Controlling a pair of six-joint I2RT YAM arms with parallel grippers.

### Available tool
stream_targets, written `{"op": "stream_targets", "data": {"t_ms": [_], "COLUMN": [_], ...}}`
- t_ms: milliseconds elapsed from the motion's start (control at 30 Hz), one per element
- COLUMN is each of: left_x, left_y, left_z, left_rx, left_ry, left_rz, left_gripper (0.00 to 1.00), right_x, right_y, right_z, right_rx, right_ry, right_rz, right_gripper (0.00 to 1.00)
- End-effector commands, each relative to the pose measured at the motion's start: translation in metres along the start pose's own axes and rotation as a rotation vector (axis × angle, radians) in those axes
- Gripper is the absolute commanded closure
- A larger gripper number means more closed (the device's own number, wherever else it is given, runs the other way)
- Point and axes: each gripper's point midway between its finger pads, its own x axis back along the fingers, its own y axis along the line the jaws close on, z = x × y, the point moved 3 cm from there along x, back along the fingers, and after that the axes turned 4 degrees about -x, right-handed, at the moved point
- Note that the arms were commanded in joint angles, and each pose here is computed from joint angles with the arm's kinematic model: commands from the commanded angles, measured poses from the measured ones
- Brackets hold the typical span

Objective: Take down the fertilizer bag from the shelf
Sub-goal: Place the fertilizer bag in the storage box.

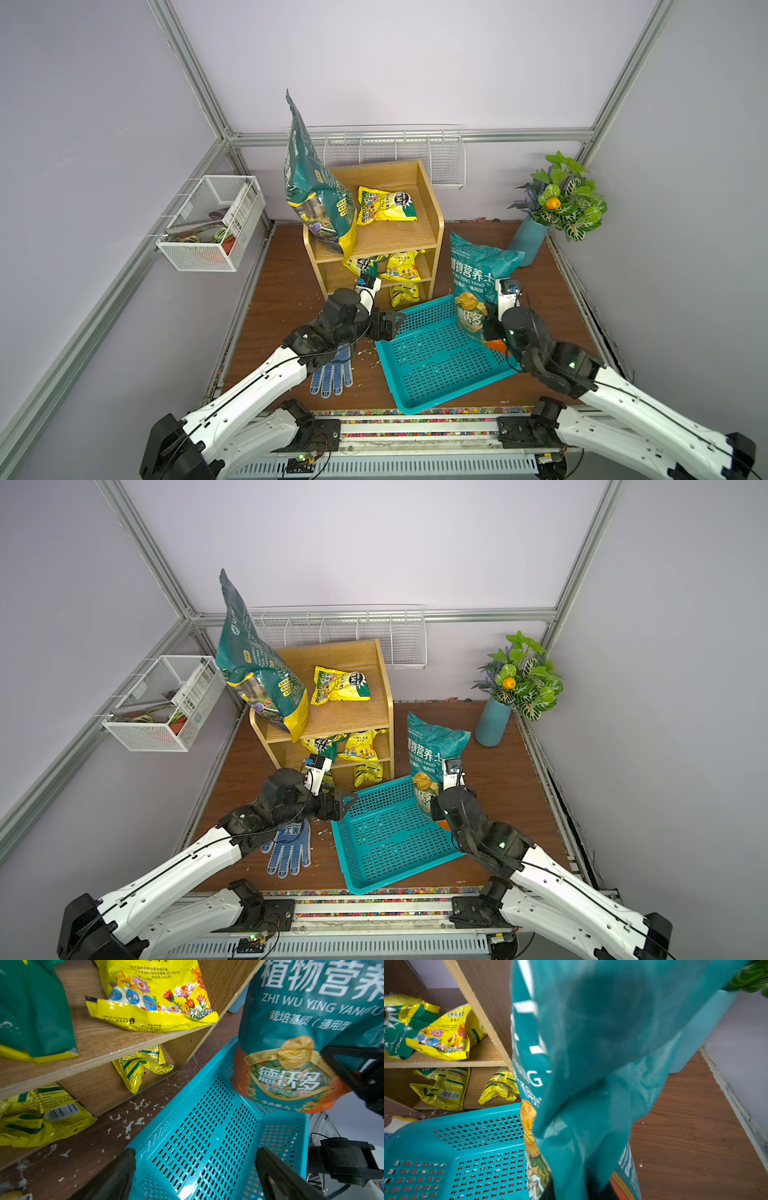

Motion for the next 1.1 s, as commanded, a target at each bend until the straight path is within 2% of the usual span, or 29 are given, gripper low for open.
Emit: {"op": "stream_targets", "data": {"t_ms": [0,133,300,533,700,933,1000,1067], "left_x": [0.001,0.002,0.001,0.000,-0.002,-0.004,-0.003,-0.004], "left_y": [0.001,0.001,0.003,0.002,0.003,0.002,0.003,0.003], "left_z": [-0.005,-0.007,-0.006,-0.007,-0.006,-0.006,-0.006,-0.005], "left_rx": [0.001,0.005,0.020,0.020,0.017,0.023,0.024,0.024], "left_ry": [-0.006,-0.012,-0.013,-0.007,-0.003,-0.001,-0.004,-0.003], "left_rz": [-0.022,-0.029,-0.039,-0.038,-0.040,-0.034,-0.035,-0.038], "left_gripper": [0.05,0.05,0.05,0.05,0.05,0.05,0.05,0.05], "right_x": [0.015,0.003,-0.010,-0.014,-0.021,-0.030,-0.031,-0.031], "right_y": [0.016,0.008,0.003,-0.029,-0.052,-0.079,-0.079,-0.079], "right_z": [-0.076,-0.058,-0.030,0.002,0.023,0.047,0.052,0.054], "right_rx": [-0.242,-0.317,-0.407,-0.350,-0.333,-0.400,-0.396,-0.400], "right_ry": [-0.372,-0.437,-0.451,-0.474,-0.402,-0.307,-0.279,-0.267], "right_rz": [-0.109,-0.078,-0.082,0.090,0.164,0.166,0.173,0.169], "right_gripper": [1.00,1.00,1.00,1.00,1.00,1.00,0.96,0.88]}}
